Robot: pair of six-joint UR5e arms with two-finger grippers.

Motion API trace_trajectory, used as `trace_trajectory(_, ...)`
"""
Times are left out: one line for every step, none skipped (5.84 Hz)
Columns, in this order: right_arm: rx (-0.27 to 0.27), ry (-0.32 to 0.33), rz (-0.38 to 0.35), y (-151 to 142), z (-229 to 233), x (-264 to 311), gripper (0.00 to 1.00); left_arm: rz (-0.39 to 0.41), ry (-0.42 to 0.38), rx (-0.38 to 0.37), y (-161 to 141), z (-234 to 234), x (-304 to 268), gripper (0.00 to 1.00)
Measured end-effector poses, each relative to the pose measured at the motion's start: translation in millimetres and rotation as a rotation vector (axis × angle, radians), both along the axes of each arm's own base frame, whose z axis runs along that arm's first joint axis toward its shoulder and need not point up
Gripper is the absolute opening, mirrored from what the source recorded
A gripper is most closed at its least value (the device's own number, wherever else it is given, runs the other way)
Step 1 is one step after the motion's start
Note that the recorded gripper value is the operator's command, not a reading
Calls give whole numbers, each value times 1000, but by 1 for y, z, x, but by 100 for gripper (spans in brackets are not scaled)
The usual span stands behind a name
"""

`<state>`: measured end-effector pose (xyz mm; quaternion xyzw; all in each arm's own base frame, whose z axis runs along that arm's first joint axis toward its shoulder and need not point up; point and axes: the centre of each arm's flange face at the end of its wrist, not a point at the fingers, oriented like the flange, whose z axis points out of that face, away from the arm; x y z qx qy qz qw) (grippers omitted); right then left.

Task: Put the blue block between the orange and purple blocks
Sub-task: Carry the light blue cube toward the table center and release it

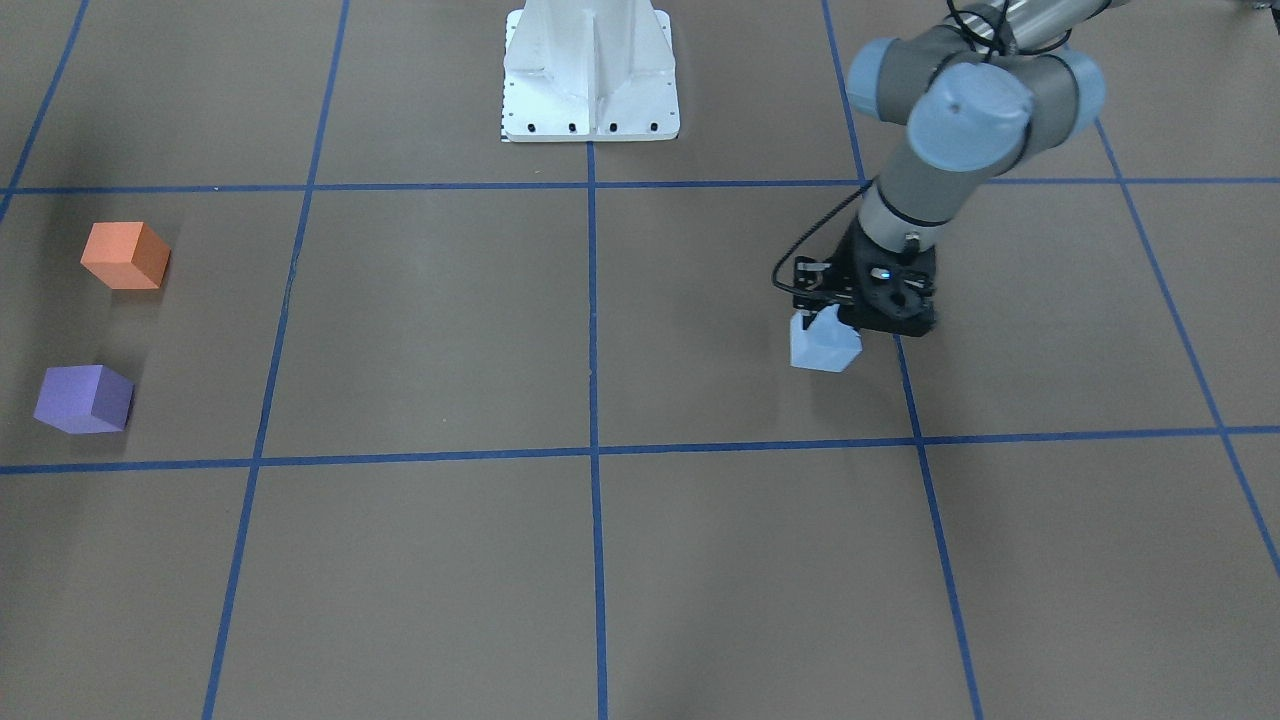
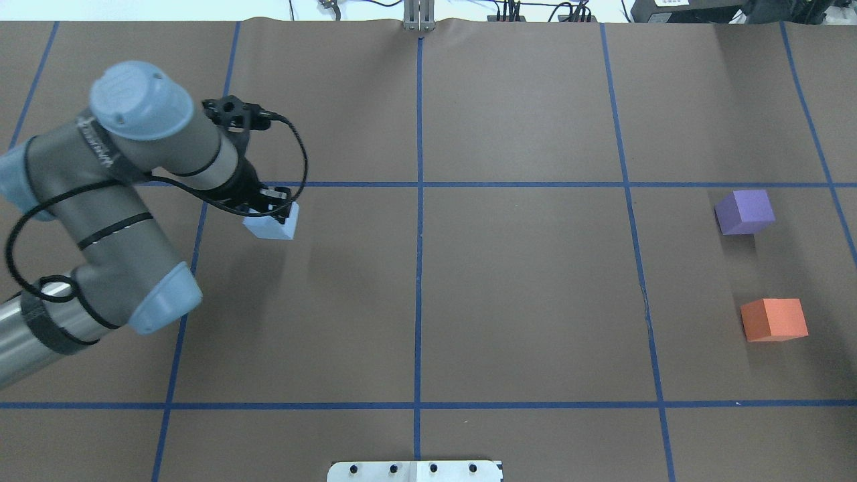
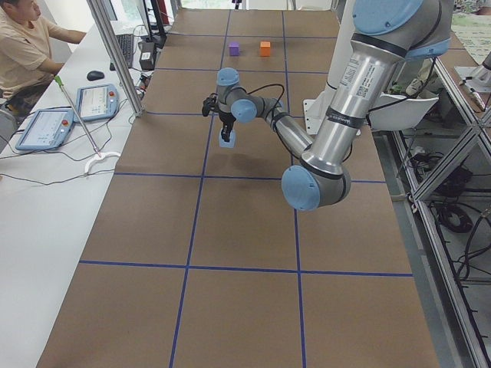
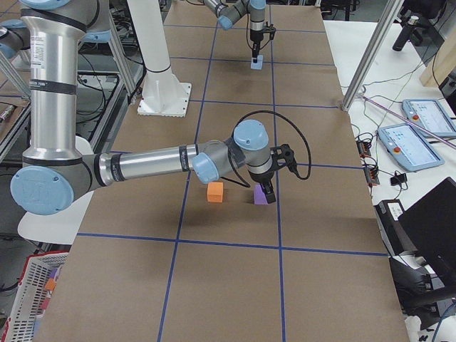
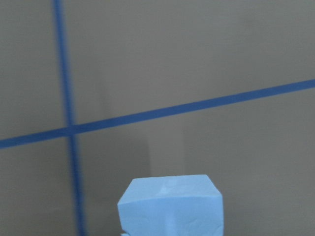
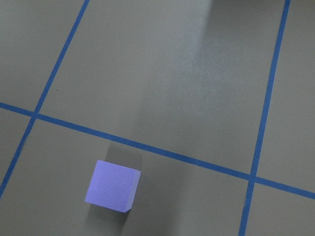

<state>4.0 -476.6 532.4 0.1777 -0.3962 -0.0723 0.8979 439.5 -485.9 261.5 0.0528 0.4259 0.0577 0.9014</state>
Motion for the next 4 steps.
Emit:
trace_trajectory(1,0,0,-1,-1,0,100,-7,3,-56,3,-48,53,15)
trace_trajectory(2,-1,-1,-1,-1,0,100,-28,-16,-85,3,-84,105,26)
trace_trajectory(2,-1,0,-1,-1,0,100,-39,-42,-89,2,-99,137,44)
trace_trajectory(1,-2,0,-1,-1,0,100,-41,-58,-90,2,-101,153,77)
